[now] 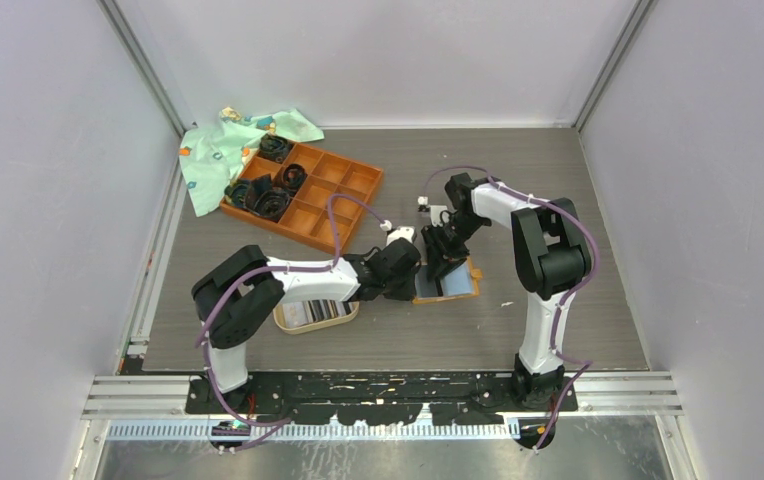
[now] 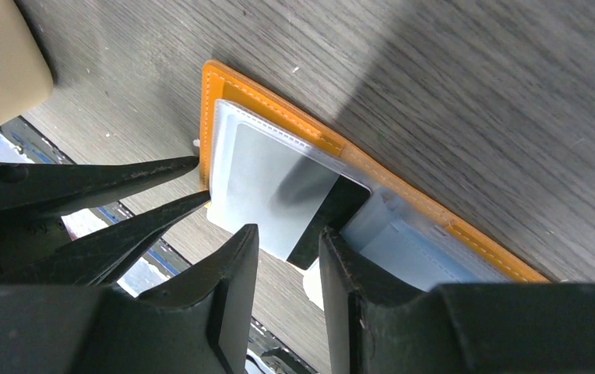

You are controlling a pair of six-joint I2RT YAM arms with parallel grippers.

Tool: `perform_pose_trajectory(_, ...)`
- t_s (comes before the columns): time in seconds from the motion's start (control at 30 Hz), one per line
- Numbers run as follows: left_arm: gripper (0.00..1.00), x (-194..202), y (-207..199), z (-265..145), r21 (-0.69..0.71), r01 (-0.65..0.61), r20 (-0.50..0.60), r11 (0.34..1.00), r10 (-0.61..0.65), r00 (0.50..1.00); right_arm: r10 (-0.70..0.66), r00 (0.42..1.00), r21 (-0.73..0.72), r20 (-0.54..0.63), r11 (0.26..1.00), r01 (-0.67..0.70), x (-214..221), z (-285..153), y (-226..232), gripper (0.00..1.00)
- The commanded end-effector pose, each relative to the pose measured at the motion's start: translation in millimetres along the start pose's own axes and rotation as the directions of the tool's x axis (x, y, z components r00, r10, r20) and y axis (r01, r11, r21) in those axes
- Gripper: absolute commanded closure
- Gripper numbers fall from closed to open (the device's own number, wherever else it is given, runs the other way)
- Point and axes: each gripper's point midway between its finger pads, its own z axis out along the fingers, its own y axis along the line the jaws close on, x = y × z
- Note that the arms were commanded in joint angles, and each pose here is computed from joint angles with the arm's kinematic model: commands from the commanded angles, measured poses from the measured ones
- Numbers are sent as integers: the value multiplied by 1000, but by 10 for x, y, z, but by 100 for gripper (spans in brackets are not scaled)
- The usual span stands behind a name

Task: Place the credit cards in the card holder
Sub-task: Insert the credit card into the card holder.

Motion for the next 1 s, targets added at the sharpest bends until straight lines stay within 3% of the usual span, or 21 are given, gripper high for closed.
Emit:
perform_pose_trajectory(0.0, 78, 144, 15, 53, -5, -18, -47, 1000, 18, 999, -53, 997, -31, 56, 998, 55, -113, -111, 104, 60)
perform_pose_trajectory(0.2, 78, 133, 13, 39, -3, -19, -43, 1000, 19, 999, -79, 991, -28, 106, 996, 83, -158, -241, 156, 61)
perform_pose_trajectory(0.37, 78, 131, 27, 18, -8, -20, -38, 1000, 19, 999, -85, 988, 54, 126, 995, 79, -185, -286, 42, 66)
perform_pose_trajectory(0.73, 78, 157, 39, 42, -10, -19, -42, 1000, 19, 999, -46, 995, 157, 87, 987, 32, -156, -177, -221, 83)
perform_pose_trajectory(0.97, 78, 162, 46, 48, -11, -19, -43, 1000, 19, 999, -26, 998, 153, 62, 988, 17, -122, -99, -252, 84)
